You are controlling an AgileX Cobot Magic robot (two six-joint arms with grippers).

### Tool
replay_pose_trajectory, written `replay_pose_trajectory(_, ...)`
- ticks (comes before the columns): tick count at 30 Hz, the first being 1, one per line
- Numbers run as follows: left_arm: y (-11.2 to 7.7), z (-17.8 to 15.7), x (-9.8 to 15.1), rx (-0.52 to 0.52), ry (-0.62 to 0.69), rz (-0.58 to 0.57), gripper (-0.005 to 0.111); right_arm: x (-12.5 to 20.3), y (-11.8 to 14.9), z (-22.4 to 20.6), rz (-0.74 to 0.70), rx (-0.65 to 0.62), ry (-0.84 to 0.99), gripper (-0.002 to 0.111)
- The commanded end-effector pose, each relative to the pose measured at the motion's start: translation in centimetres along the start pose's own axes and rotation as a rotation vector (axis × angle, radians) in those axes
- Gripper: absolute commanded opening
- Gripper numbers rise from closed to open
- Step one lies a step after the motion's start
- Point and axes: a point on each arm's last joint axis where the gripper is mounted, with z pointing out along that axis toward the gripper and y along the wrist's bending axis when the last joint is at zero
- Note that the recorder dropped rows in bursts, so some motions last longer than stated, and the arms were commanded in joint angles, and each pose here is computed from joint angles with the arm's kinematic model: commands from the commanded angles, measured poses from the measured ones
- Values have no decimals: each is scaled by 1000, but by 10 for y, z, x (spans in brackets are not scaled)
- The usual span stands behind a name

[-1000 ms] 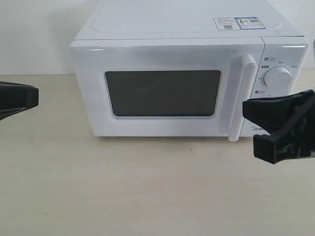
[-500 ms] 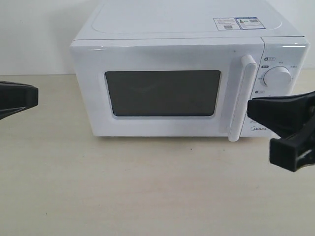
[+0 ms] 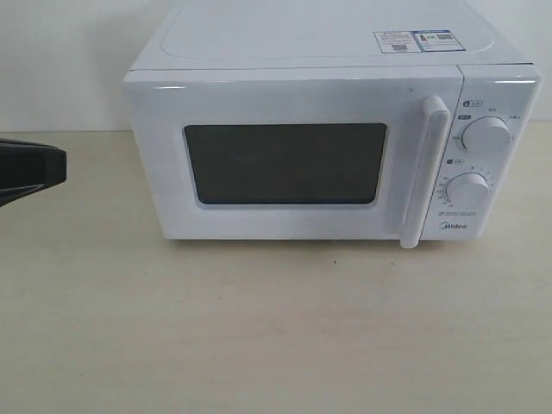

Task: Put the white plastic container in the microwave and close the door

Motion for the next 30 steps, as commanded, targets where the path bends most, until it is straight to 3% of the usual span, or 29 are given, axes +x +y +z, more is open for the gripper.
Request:
replay_pose_trajectory(1,0,-1,0,-6,-11,-6,4,23,-7,-9,-20,106,3,0)
replay_pose_trajectory(6,0,-1,0,-6,-11,-6,4,79,-23,-21,10,342,60,0)
replay_pose_trajectory(9,0,-1,0,-6,-11,-6,4,108,-26,-27,35,373,81,0)
replay_pose_trajectory(11,0,-1,-1,-10,-17,-8,4,121,-27,-27,124,382,97,0)
replay_pose_trajectory(30,0,-1,-1,-9,-18,-12,4,120,-34,-29,83,455,86,0)
